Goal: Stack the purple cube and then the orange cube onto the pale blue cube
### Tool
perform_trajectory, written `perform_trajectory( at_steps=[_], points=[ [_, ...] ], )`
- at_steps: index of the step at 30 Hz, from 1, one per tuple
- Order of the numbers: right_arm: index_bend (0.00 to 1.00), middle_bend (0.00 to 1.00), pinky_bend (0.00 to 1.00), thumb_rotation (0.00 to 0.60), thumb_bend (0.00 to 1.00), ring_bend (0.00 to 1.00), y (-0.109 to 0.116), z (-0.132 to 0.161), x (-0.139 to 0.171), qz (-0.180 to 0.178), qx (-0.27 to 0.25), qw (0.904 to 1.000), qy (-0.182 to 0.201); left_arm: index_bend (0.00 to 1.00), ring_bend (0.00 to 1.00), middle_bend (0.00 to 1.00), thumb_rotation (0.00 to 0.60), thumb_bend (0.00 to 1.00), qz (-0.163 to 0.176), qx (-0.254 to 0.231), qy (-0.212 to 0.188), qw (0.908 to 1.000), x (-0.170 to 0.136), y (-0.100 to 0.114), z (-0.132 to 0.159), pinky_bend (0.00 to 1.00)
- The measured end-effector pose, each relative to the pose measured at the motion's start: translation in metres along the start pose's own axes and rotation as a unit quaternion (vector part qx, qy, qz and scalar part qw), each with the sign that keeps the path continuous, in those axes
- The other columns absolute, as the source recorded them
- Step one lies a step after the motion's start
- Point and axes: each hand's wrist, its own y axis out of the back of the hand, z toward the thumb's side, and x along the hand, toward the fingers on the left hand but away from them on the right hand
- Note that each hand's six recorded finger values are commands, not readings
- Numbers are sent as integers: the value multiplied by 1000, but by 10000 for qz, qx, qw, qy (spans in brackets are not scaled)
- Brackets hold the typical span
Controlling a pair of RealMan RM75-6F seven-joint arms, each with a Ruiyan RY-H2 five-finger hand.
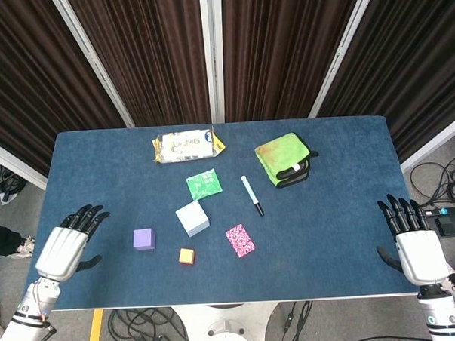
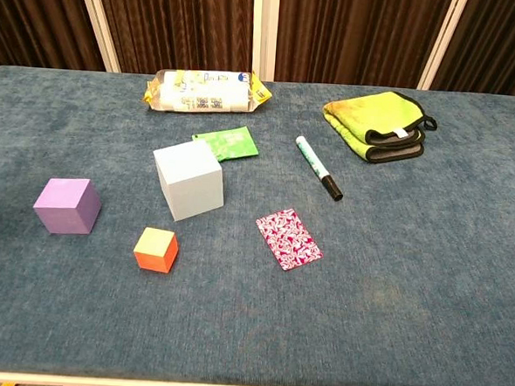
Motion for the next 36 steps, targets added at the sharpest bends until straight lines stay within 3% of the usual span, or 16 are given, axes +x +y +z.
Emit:
perform_trajectory(
  at_steps=[12, 18, 30, 36],
  points=[
    [0, 0, 0, 600, 160, 0, 11, -6, -4, -143, 146, 9997, -104, 236, 146, 262, 600, 42, -893, -444, 55, 9950, 5, -39, 23, 276],
    [0, 0, 0, 600, 159, 0, 16, 1, -4, -185, 162, 9997, -59, 240, 146, 264, 600, 46, -1118, -783, 246, 9903, 17, -62, 41, 278],
    [0, 0, 0, 600, 160, 0, 7, 7, -5, -50, 92, 9999, -37, 250, 172, 287, 600, 127, -944, -908, 715, 9888, 51, -80, 57, 280],
    [0, 0, 0, 600, 160, 0, 7, 5, -5, -76, 50, 10000, -26, 264, 179, 318, 600, 156, -1029, -1000, 944, 9851, 59, -89, 54, 280]
  ],
)
